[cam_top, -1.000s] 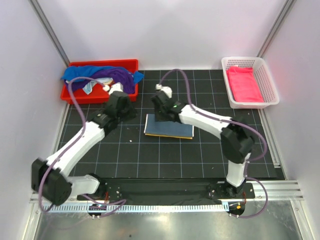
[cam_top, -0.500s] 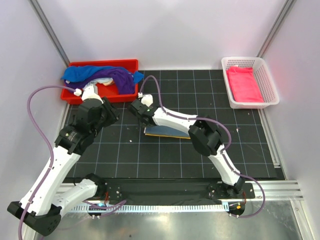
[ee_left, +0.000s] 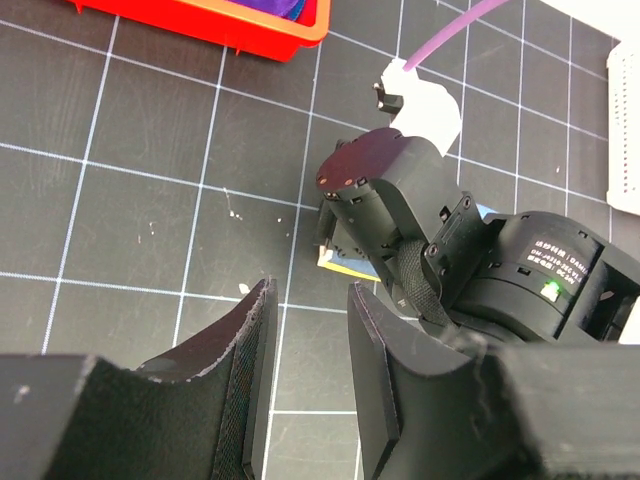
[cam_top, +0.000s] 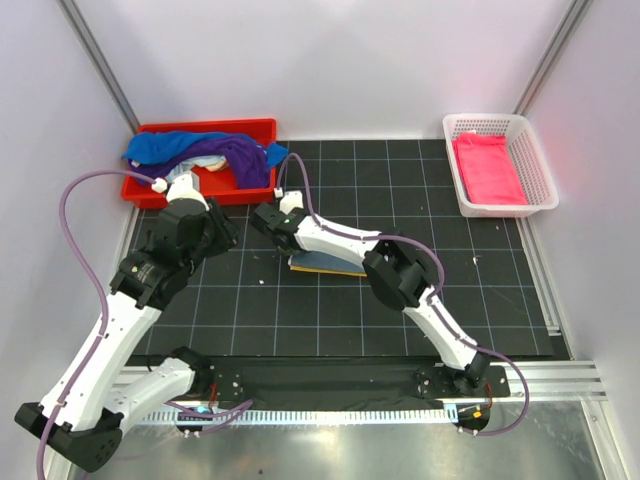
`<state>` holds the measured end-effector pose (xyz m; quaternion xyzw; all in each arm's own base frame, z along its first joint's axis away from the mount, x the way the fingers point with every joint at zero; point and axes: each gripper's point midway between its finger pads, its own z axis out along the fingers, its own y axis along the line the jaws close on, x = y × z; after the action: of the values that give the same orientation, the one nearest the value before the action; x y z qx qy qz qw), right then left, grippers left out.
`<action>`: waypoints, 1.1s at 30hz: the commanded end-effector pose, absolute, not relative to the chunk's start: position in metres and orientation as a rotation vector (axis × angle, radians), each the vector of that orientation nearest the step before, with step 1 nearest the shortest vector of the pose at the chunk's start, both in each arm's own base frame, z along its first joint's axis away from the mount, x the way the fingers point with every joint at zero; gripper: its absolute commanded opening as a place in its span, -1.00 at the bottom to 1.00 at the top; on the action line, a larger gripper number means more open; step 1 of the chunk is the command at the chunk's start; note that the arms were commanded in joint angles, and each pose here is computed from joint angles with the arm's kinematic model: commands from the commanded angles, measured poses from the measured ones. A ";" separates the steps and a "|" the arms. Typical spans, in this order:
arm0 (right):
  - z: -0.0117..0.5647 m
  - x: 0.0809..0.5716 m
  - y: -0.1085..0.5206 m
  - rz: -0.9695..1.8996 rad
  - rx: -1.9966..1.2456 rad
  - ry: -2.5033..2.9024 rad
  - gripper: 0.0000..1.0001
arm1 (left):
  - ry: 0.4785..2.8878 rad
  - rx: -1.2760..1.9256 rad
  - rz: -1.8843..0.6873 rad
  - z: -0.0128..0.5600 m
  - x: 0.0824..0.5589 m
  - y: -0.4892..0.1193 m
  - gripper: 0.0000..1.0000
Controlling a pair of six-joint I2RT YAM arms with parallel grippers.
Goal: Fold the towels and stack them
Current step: Neatly place the folded towel into the bin
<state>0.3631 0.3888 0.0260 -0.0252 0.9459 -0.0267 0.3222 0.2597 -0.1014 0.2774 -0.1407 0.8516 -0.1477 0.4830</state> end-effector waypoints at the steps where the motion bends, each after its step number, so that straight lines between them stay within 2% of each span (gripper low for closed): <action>1: 0.010 0.357 0.376 -0.179 -0.085 2.511 -0.10 | 2.077 -0.322 -0.367 0.276 0.257 -0.101 -0.24; 4: -0.006 0.347 0.367 -0.236 -0.130 2.547 -0.20 | 2.091 -0.315 -0.373 0.272 0.256 -0.103 -0.25; 9: -0.029 0.336 0.336 -0.320 -0.138 2.593 -0.50 | 2.099 -0.314 -0.374 0.271 0.254 -0.103 -0.27; 13: -0.036 0.329 0.304 -0.337 -0.070 2.624 -0.87 | 2.093 -0.310 -0.383 0.274 0.253 -0.104 -0.28; 15: -0.038 0.328 0.283 -0.352 -0.027 2.632 -0.96 | 2.091 -0.307 -0.390 0.275 0.254 -0.105 -0.28; 19: -0.038 0.324 0.246 -0.362 0.100 2.634 -0.98 | 2.095 -0.297 -0.398 0.274 0.256 -0.108 -0.30; 21: -0.045 0.314 0.197 -0.336 0.276 2.650 -0.98 | 2.100 -0.289 -0.410 0.273 0.259 -0.112 -0.30; 33: -0.018 0.317 0.096 -0.163 0.772 2.554 -0.98 | 2.096 -0.268 -0.452 0.271 0.265 -0.122 -0.31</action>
<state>0.3671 0.1451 0.0190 0.2590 0.9138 0.0073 0.3127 0.2578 -0.1160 0.2621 -0.1192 0.8660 -0.1690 0.4553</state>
